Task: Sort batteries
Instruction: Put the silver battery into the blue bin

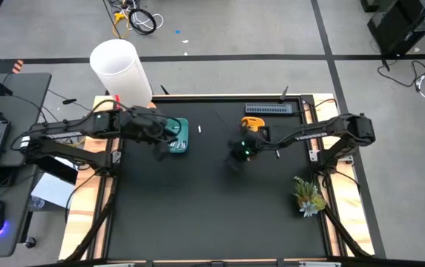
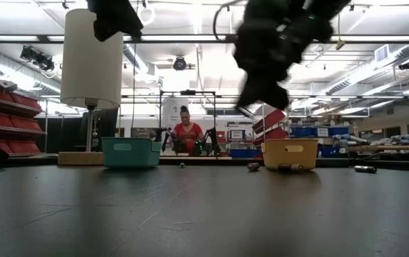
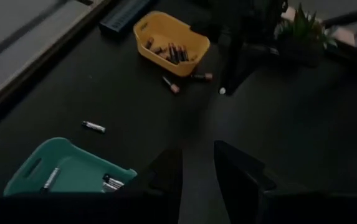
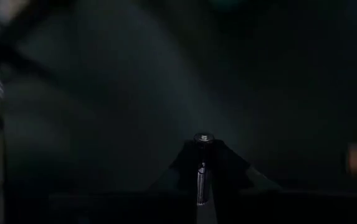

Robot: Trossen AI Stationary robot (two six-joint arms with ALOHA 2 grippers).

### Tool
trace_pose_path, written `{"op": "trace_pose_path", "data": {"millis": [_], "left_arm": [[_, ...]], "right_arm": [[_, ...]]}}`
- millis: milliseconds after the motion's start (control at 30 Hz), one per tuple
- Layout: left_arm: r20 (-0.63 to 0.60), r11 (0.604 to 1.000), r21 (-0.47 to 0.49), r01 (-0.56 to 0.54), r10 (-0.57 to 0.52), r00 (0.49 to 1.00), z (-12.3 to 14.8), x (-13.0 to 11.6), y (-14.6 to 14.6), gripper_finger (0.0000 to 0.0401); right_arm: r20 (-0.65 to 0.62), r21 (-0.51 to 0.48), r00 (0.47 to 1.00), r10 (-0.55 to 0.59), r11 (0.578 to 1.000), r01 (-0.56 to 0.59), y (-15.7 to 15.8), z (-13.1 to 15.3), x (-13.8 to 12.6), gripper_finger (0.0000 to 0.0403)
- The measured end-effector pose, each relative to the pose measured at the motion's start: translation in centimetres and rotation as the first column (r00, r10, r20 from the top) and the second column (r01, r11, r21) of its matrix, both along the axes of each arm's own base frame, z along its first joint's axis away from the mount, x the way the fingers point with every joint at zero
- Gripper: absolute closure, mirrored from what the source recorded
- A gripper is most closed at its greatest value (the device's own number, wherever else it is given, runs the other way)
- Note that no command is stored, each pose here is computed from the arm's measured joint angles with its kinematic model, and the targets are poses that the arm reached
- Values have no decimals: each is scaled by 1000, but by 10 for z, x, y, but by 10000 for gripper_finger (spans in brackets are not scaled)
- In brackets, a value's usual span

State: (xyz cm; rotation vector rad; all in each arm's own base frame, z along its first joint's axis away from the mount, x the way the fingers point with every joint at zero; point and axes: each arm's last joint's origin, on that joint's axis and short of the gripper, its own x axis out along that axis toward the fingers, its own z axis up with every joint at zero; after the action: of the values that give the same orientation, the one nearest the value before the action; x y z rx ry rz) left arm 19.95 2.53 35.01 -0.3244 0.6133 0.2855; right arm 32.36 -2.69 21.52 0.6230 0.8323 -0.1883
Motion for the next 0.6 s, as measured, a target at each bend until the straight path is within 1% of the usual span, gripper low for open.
{"op": "trace_pose_path", "data": {"millis": [100,200,300,400,500,600], "left_arm": [[28,999,3,-32,32,999,5,-8,0,297],[47,999,16,-50,49,998,9,-14,0,297],[91,998,27,-59,57,994,5,-13,0,297],[163,998,20,-65,61,985,-7,-10,1,297],[215,996,-17,-83,85,973,-19,-5,1,297],[272,996,-19,-84,86,959,-23,-1,1,289]], "right_arm": [[119,-46,993,2,999,3,-12,17,18,379],[235,-70,972,-17,997,34,-25,36,36,377],[359,-114,933,-6,992,50,-36,60,51,378],[461,-176,887,9,981,82,-44,87,61,378],[518,-247,855,25,961,122,-51,112,63,377],[541,-317,838,67,939,130,-56,130,63,378]]}}
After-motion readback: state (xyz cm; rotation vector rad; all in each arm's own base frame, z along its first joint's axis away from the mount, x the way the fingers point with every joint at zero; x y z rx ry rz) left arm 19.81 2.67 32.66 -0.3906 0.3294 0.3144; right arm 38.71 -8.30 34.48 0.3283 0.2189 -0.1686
